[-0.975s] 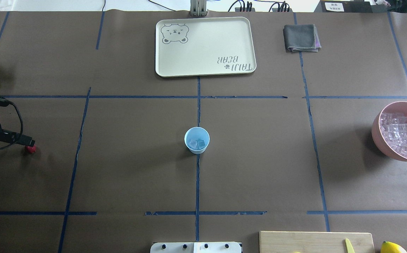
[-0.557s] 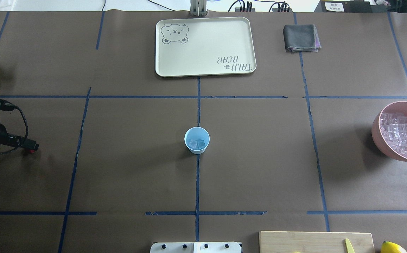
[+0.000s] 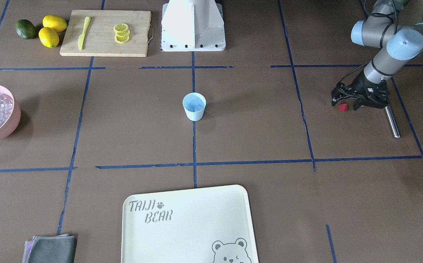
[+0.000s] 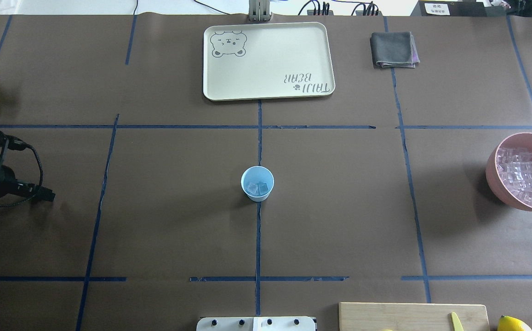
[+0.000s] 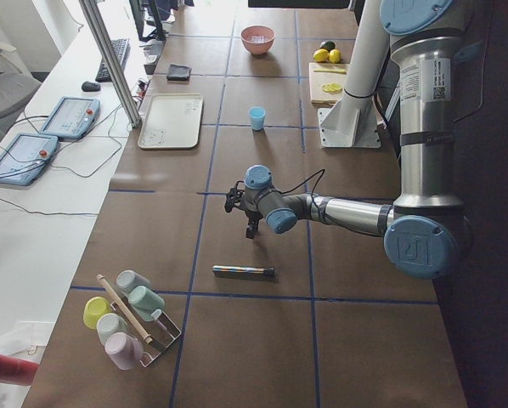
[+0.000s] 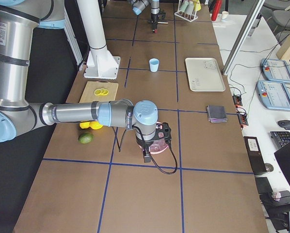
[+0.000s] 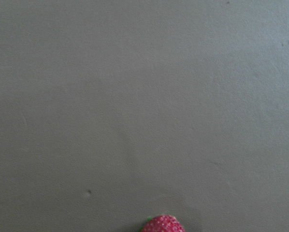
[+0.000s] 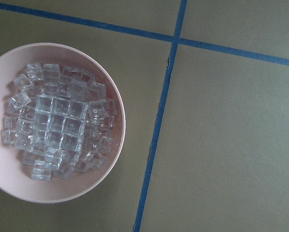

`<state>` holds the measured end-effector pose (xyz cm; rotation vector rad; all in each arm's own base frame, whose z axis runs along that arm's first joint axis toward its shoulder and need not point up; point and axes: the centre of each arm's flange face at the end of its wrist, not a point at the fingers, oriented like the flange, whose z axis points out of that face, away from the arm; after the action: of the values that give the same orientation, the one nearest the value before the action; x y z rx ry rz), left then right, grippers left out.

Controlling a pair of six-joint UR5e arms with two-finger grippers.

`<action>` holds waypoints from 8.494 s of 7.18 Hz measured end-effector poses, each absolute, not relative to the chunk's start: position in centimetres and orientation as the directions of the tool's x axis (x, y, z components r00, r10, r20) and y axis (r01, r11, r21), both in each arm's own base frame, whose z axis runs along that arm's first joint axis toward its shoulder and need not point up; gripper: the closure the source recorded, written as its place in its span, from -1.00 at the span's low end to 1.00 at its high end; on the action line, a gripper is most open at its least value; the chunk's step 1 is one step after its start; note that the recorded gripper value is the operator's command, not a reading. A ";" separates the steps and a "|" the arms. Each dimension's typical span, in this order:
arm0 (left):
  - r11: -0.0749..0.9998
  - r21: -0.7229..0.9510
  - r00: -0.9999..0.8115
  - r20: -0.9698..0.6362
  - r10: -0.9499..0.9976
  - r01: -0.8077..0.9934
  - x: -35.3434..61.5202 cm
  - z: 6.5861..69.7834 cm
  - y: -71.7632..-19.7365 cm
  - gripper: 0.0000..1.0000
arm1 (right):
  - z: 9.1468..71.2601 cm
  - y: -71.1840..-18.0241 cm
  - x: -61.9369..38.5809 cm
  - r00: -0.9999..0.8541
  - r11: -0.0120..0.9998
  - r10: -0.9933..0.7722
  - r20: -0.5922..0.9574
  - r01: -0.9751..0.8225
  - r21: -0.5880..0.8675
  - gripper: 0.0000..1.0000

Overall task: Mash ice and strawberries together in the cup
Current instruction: 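Move the left gripper down over the red strawberry, then close the left gripper on the strawberry and lift it, then carry the strawberry with the left gripper over the blue cup, then lower the strawberry into the cup and open the left gripper, then withdraw the left gripper away from the cup, then move the left gripper to the metal muddler lying on the table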

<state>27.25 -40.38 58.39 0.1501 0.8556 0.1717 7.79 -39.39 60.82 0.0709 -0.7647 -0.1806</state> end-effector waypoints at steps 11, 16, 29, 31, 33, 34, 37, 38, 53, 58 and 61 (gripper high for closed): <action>0.994 0.109 0.639 -0.764 0.088 -0.007 35.3 32.1 -45.5 0.98 | 60.5 -39.4 7.8 0.707 0.982 -0.190 0.681 0.134 0.134 -0.98; 0.993 -0.015 0.643 -0.760 -0.090 0.121 53.2 13.5 -43.4 0.93 | 60.5 -39.5 7.8 0.707 0.982 -0.190 0.681 0.134 0.135 -0.98; 0.985 0.171 0.686 -0.715 0.134 -0.014 44.4 19.4 -42.7 -1.00 | 60.9 -39.4 7.8 0.708 0.982 -0.191 0.680 0.140 0.130 -0.98; 0.969 0.216 0.681 -0.693 0.239 -0.120 34.5 25.4 -45.1 -1.00 | 60.9 -39.3 7.8 0.709 0.982 -0.191 0.679 0.140 0.130 -0.98; 0.949 0.244 0.664 -0.679 0.313 -0.199 23.1 32.8 -47.5 -1.00 | 60.9 -39.3 7.8 0.709 0.982 -0.190 0.679 0.139 0.129 -0.98; 0.941 0.257 0.658 -0.673 0.338 -0.220 17.2 36.7 -48.3 -1.00 | 60.8 -39.3 7.8 0.710 0.982 -0.189 0.679 0.138 0.130 -0.98; 0.933 0.258 0.657 -0.663 0.359 -0.249 3.9 48.8 -49.0 -1.00 | 60.7 -39.3 7.8 0.710 0.982 -0.191 0.678 0.138 0.132 -0.98; 0.935 0.245 0.659 -0.663 0.355 -0.257 1.2 52.7 -48.9 -1.00 | 60.7 -39.3 7.8 0.710 0.982 -0.191 0.678 0.138 0.132 -0.98; 0.985 0.166 0.668 -0.729 0.152 -0.043 13.7 70.2 -46.6 -1.00 | 61.0 -39.0 7.8 0.710 0.982 -0.186 0.680 0.138 0.126 -0.98; 0.984 0.163 0.669 -0.724 0.170 -0.075 15.3 70.7 -46.5 -1.00 | 61.1 -38.8 7.8 0.709 0.983 -0.185 0.680 0.139 0.123 -0.98; 0.982 0.166 0.671 -0.720 0.179 -0.084 15.8 70.7 -46.5 0.44 | 61.1 -38.8 7.8 0.709 0.983 -0.186 0.680 0.139 0.123 -0.98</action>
<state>15.79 -46.46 70.70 0.1225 0.8229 0.1491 7.82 -38.77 61.12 0.0646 -0.7616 -0.1802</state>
